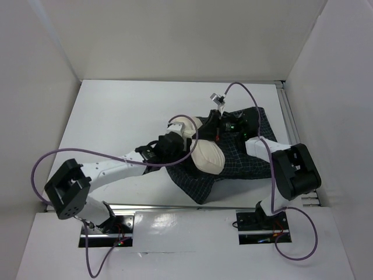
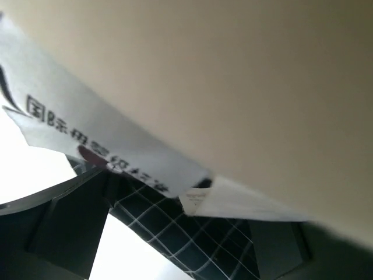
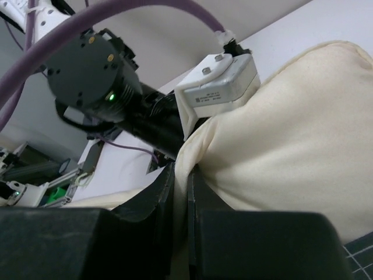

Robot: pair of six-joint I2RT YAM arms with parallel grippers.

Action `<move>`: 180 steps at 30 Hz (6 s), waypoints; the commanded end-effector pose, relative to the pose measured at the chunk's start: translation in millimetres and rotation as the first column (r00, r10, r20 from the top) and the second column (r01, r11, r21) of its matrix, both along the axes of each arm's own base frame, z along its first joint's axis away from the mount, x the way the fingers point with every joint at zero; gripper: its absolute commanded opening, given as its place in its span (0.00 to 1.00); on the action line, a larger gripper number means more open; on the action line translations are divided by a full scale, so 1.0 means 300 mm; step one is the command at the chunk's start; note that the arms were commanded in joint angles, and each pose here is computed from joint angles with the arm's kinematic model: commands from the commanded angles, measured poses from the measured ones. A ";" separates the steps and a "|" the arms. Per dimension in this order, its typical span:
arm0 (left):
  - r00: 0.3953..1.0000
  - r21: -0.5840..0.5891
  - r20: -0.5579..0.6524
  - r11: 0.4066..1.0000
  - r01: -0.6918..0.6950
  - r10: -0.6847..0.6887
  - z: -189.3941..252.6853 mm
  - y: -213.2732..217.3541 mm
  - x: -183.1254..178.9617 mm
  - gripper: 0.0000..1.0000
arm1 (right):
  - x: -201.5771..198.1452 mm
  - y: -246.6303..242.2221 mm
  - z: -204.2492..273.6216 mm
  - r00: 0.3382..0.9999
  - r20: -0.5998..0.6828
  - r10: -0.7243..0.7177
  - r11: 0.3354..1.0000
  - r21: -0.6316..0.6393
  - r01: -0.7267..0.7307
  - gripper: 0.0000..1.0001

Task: Put the pillow into the pillowcase

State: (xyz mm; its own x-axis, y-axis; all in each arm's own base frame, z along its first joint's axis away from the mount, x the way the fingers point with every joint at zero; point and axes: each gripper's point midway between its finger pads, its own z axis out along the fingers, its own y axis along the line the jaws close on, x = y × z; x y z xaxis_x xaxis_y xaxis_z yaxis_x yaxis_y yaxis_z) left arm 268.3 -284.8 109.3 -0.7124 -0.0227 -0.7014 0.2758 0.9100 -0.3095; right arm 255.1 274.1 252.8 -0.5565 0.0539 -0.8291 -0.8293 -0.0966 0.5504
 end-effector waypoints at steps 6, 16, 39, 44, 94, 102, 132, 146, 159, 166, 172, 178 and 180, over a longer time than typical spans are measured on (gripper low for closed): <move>0.998 0.104 -0.043 0.993 0.057 -0.052 -0.130 -0.192 -0.018 1.00 | -0.042 0.037 0.163 0.979 0.201 0.025 0.993 0.111 -0.048 0.00; 0.998 -0.138 0.001 0.988 0.064 -0.064 -0.078 -0.239 -0.065 1.00 | -0.076 0.022 0.235 0.964 0.265 -0.008 0.980 0.196 -0.046 0.00; 0.928 -0.354 0.126 0.890 -0.288 0.350 0.134 -0.041 0.030 1.00 | 0.057 -0.001 0.475 0.960 0.241 -0.141 0.875 0.483 0.007 0.00; 0.915 -0.327 0.102 0.882 -0.339 0.389 0.111 -0.028 0.102 1.00 | 0.039 -0.007 0.490 0.955 0.259 -0.147 0.873 0.488 0.002 0.00; 0.954 -0.437 0.203 0.893 -0.111 0.218 0.203 -0.068 0.186 0.54 | 0.041 -0.014 0.417 0.974 0.199 -0.108 0.913 0.407 0.018 0.00; 0.923 -0.261 0.133 0.911 -0.319 0.361 0.084 -0.017 0.261 0.56 | 0.042 -0.014 0.429 0.967 0.219 -0.126 0.914 0.405 0.027 0.00; 0.914 -0.144 0.136 0.921 -0.363 0.382 -0.017 -0.101 0.313 0.13 | 0.005 -0.009 0.511 0.955 0.280 -0.100 0.918 0.395 -0.020 0.00; 0.810 -0.028 0.174 0.825 -0.565 0.560 0.091 0.355 0.227 0.09 | 0.141 -0.032 0.404 0.900 0.274 -0.338 0.934 0.219 0.284 0.00; 0.760 -0.050 0.300 0.805 -0.592 0.577 0.350 0.482 0.316 0.00 | 0.048 0.018 0.003 0.988 0.154 -0.009 1.000 -0.002 0.009 0.00; 0.697 -0.066 0.215 0.723 -0.688 0.684 0.353 0.653 0.415 0.00 | 0.055 0.038 -0.171 0.995 0.092 -0.030 0.990 -0.136 0.043 0.00; 0.640 -0.143 0.277 0.690 -0.710 0.716 0.486 0.696 0.415 0.00 | 0.212 0.103 -0.468 0.966 -0.070 -0.250 0.873 -0.447 0.194 0.00; 0.634 -0.158 0.298 0.692 -0.704 0.713 0.533 0.716 0.376 0.00 | 0.352 0.157 -0.770 0.854 -0.177 -0.490 0.663 -0.711 0.233 0.00; 0.654 -0.166 0.301 0.713 -0.681 0.694 0.538 0.697 0.368 0.00 | 0.368 0.192 -0.760 0.854 -0.209 -0.477 0.702 -0.675 0.227 0.00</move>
State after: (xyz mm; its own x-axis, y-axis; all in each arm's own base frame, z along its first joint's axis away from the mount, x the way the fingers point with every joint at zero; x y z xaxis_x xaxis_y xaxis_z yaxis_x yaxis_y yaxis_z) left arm 371.7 -100.1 194.4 -0.4478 -0.4157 -0.7916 -0.3301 0.8997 -0.2857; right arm 358.3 375.2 127.2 -0.6607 -0.1198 -0.7410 -0.7357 0.2995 0.6075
